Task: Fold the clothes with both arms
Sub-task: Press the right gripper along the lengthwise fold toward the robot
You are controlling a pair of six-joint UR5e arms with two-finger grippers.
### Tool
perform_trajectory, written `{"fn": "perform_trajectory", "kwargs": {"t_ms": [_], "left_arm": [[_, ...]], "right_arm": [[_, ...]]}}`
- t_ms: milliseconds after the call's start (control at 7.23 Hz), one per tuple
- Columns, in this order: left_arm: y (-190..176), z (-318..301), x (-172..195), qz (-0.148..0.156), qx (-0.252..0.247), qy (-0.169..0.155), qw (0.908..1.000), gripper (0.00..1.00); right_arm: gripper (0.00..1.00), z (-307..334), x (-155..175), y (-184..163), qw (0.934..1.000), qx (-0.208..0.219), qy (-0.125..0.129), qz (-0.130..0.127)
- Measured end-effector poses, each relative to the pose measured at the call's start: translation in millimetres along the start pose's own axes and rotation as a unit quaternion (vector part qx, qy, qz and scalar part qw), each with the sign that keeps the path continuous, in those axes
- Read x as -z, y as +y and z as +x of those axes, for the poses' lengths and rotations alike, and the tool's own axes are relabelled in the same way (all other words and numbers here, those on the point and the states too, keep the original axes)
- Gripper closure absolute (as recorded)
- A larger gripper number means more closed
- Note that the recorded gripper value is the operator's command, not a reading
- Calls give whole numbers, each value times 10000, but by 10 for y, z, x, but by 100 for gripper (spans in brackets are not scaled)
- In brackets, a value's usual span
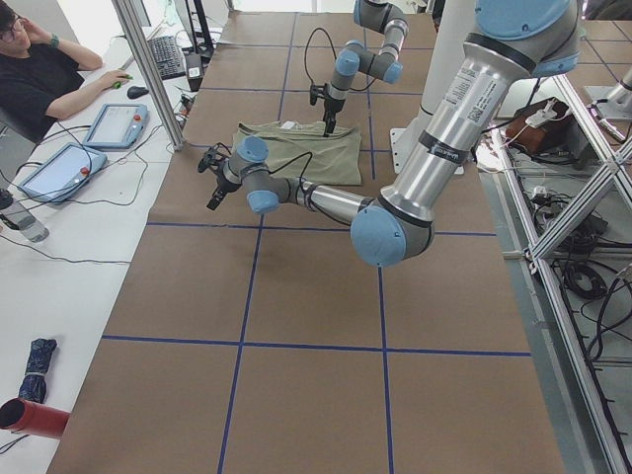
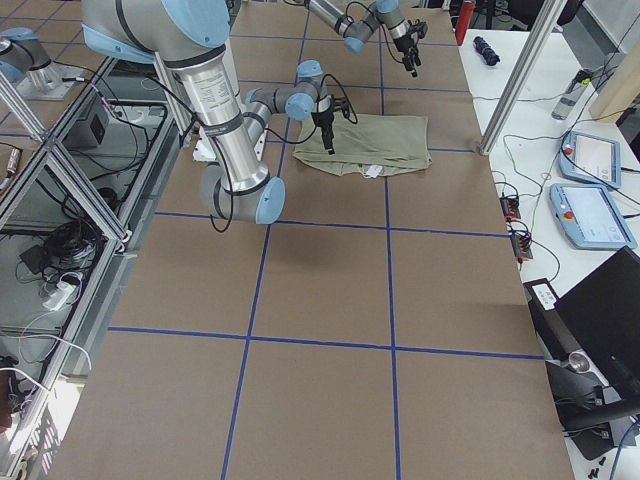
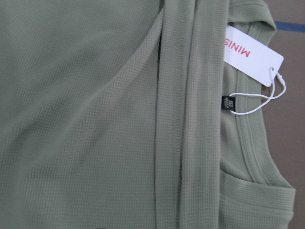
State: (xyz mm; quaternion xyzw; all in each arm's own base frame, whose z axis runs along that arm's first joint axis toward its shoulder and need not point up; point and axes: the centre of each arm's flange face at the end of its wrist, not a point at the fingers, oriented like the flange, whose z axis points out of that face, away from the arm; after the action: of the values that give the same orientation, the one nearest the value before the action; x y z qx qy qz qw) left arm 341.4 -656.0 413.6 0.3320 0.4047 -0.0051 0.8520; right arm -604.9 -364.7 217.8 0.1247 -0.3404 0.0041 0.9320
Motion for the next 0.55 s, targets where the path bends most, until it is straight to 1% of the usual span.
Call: {"fn": "perform_trajectory", "kwargs": {"t_ms": [277, 553], "left_arm": [[0, 0, -1, 0, 5, -1, 10000, 0], [3, -4, -4, -4, 7, -5, 10000, 0]], "right_arm": [[36, -43, -26, 60, 9992, 256, 160, -254], [42, -39, -19, 254, 9979, 400, 292, -423]]}}
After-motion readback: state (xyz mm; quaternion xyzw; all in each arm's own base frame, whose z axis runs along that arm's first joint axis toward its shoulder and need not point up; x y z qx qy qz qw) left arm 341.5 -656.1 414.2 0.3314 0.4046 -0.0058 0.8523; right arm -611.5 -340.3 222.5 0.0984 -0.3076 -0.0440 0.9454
